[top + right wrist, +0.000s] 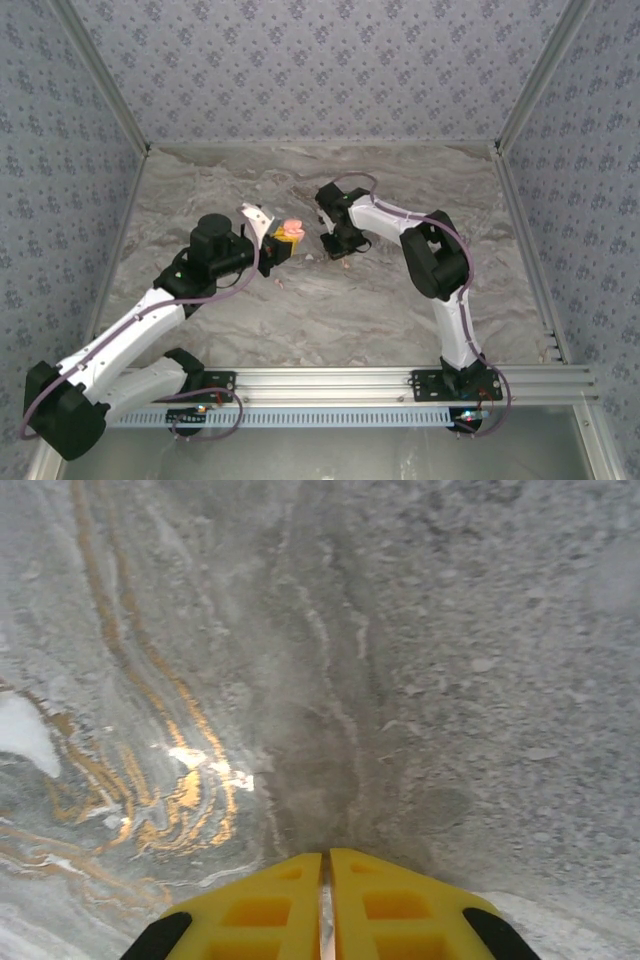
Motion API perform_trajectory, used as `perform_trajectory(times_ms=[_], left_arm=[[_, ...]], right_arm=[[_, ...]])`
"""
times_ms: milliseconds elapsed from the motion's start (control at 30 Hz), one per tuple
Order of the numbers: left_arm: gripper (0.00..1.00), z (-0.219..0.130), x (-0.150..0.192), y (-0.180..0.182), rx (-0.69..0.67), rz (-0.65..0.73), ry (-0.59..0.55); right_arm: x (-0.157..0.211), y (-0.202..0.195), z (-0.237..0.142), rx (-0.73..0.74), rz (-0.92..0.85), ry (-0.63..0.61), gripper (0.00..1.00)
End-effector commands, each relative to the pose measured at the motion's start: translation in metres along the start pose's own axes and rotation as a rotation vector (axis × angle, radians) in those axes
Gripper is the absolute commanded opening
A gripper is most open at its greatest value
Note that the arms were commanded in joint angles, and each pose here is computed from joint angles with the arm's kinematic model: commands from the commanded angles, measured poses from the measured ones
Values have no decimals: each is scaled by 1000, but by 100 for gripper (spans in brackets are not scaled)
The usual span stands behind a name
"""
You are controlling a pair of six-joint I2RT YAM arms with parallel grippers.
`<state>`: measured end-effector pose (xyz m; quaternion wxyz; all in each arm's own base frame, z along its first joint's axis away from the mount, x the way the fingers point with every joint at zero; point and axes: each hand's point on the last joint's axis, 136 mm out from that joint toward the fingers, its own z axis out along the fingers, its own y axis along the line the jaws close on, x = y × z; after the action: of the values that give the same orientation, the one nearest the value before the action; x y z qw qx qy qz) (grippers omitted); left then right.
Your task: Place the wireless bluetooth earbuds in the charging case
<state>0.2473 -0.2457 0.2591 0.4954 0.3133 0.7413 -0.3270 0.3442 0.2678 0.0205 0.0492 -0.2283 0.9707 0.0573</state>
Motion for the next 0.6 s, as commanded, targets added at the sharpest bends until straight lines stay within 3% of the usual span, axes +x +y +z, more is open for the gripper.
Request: perform_trajectory(times_ms=[0,200,567], left_arm=[[17,-7,-12,-3,-7,33,-30],[17,-9,-11,-2,-13,36,-29],[17,-10,-14,-3,-13,40,-35]], right_arm=[[18,11,5,-23,-39,80,11],[27,15,1,-47,-60,89,11],[-5,18,-41,-89,-16,-126,12]])
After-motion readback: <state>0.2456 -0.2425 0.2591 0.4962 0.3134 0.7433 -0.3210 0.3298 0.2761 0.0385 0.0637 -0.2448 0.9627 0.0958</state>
